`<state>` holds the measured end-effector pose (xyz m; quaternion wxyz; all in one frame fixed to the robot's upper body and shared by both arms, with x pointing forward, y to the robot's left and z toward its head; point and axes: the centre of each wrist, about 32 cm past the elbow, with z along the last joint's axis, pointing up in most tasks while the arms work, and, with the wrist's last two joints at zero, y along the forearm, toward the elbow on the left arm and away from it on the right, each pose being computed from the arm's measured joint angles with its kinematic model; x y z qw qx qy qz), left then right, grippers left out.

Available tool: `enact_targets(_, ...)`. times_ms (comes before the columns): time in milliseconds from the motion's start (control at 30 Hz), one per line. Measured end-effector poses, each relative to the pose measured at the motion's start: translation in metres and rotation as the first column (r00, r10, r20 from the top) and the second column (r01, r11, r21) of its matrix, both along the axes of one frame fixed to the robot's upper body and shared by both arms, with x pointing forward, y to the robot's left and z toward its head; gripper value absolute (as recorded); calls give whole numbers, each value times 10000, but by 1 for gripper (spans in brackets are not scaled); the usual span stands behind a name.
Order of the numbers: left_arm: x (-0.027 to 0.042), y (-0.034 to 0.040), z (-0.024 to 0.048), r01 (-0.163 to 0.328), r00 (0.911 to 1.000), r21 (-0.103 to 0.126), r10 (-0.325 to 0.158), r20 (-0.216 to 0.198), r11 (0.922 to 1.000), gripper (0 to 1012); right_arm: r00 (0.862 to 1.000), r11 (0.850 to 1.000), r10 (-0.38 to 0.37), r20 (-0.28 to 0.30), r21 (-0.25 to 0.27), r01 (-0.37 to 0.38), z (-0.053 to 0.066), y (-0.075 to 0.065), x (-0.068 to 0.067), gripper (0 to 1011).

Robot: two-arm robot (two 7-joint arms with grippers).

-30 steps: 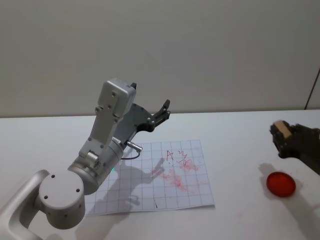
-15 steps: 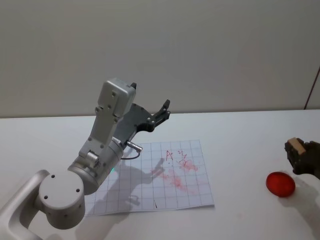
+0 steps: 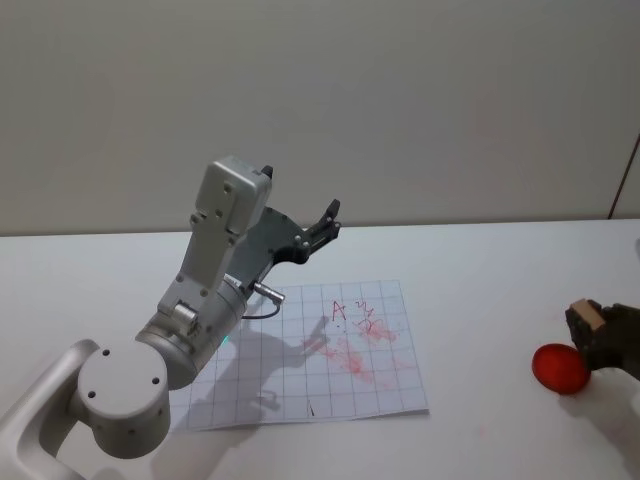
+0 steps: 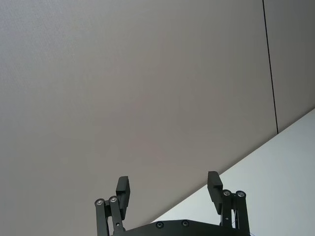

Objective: Use the one hand to pick up the stamp and affix it onto the A4 paper.

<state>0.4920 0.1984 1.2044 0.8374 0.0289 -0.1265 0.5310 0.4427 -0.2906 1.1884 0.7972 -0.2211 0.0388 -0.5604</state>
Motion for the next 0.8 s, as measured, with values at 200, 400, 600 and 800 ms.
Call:
enact_targets(200, 0, 0, 0, -1, 10000, 0, 1, 0, 10000, 1001, 9996, 9996, 202, -222, -202, -206, -55, 21, 37, 219)
enact_targets(400, 0, 0, 0, 0, 10000, -1, 0, 0, 10000, 1001, 9986, 9986, 351, -408, -394, -367, -100, 45, 65, 219)
enact_targets(600, 0, 0, 0, -1, 10000, 0, 1, 0, 10000, 1001, 9975, 9975, 405, -584, -555, -438, -140, 56, 73, 219)
enact_targets(800, 0, 0, 0, -1, 10000, 0, 1, 0, 10000, 1001, 9967, 9968, 435, -686, -641, -479, -164, 64, 74, 219)
